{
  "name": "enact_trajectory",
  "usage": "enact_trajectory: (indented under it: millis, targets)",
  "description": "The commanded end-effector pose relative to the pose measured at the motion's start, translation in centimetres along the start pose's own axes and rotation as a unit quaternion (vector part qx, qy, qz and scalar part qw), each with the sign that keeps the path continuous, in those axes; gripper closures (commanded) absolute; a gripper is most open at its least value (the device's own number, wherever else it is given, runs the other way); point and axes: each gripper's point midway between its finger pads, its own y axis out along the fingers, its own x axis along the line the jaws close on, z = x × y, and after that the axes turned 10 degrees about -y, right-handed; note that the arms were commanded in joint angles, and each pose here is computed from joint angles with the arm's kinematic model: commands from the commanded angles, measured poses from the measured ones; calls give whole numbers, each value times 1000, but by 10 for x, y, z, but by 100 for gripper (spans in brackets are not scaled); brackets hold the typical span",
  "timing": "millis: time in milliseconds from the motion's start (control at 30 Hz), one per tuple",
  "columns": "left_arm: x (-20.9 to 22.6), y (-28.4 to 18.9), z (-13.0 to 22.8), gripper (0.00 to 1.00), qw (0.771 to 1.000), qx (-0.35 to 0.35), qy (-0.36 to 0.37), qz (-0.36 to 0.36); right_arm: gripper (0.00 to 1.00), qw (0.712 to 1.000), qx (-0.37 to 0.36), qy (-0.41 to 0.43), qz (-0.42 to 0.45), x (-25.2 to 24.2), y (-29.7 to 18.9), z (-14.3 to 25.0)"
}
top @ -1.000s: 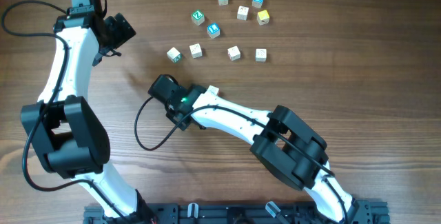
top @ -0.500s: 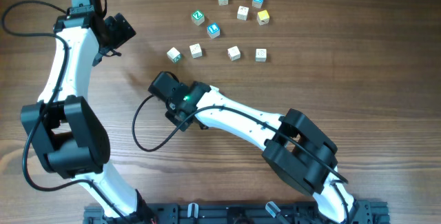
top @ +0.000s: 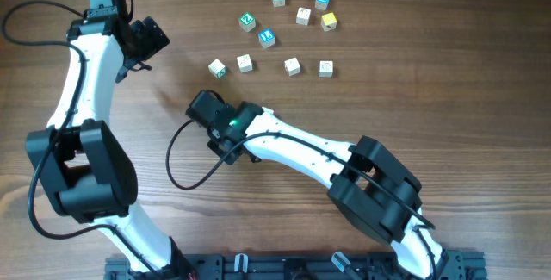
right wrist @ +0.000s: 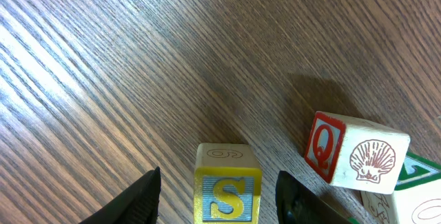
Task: Form a circle
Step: 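Carry the S block forward and lower it near the Q block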
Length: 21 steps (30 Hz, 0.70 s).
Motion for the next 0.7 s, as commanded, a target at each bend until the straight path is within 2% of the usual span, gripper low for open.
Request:
enact_trajectory:
  millis: [0, 100, 133, 333, 433, 667]
  targets:
    - [0, 0, -1, 0, 1000, -1, -5, 1, 46, 1000, -1, 9, -4, 1, -2, 2]
    - [0, 0, -1, 0, 1000, -1, -5, 1, 48, 1000, 1, 8, -4, 1, 2, 6]
    - [0, 0, -1, 0, 1000, -1, -5, 1, 53, 1000, -3, 9, -4, 2, 3, 5]
    - [0, 0, -1, 0, 1000, -1, -5, 1, 54, 1000, 1, 8, -4, 2, 6, 8]
    - [0, 0, -1, 0, 1000, -1, -5, 1, 64, 1000, 0, 8, -4, 2, 6, 8]
    - [0, 0, -1, 0, 1000, -1, -5, 1, 69, 1000, 0, 6, -4, 2, 6, 8]
